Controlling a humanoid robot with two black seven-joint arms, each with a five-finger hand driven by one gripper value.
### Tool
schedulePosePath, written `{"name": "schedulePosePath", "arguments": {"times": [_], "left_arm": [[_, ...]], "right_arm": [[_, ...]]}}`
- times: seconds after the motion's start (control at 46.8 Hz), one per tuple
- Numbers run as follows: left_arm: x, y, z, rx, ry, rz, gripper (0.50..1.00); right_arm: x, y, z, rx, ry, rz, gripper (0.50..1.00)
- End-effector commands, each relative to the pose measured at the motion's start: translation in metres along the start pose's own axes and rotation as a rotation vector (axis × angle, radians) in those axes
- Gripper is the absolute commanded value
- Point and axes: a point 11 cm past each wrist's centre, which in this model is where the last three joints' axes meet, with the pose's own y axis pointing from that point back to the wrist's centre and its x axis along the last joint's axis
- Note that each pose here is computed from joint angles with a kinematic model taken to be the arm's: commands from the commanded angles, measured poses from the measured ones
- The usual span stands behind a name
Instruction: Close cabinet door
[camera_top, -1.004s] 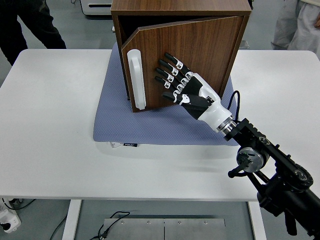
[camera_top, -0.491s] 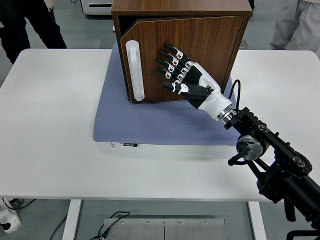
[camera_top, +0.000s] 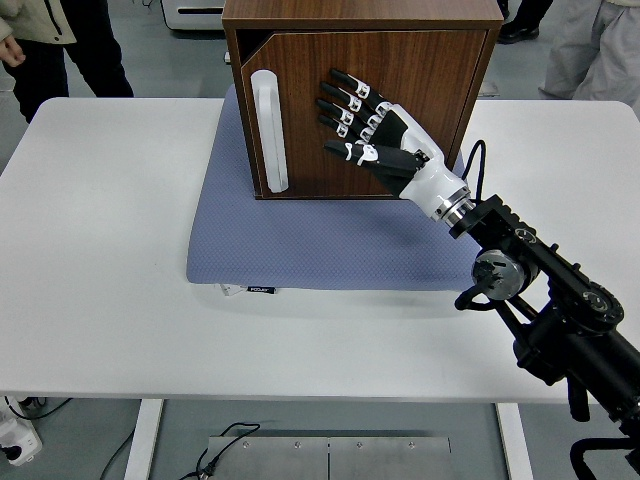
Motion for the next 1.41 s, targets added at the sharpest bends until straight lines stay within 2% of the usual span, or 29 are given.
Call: {"name": "schedulePosePath", "arguments": {"times": [0.0,0.449,0.641,1.004,1.154,1.389], "left_arm": [[0.000,0.000,0.000,0.000,-0.001,0.000,1.000],[0.000,0.000,0.000,0.000,0.000,0.000,1.000],[0.000,0.000,0.000,0.000,0.000,0.000,1.000],[0.000,0.000,0.000,0.000,0.000,0.000,1.000],[0.000,0.000,0.000,0.000,0.000,0.000,1.000],[0.000,0.000,0.000,0.000,0.000,0.000,1.000]], "right_arm": [[0.003,-0.001,-0.002,0.003,0.008,0.020,1.000],[0.013,0.002,0.001,-0.002,0.026,0.112,1.000],[0.008,0.007,0.006,-0.005,0.006,0.079,1.000],[-0.023,0.020,0.010,0.024,-0.065,-0.044,1.000],[-0.009,0.047,0.007,0.012,-0.032,-0.022,1.000],[0.036,0.103,-0.014,0.029,0.021,0.090,1.000]]}}
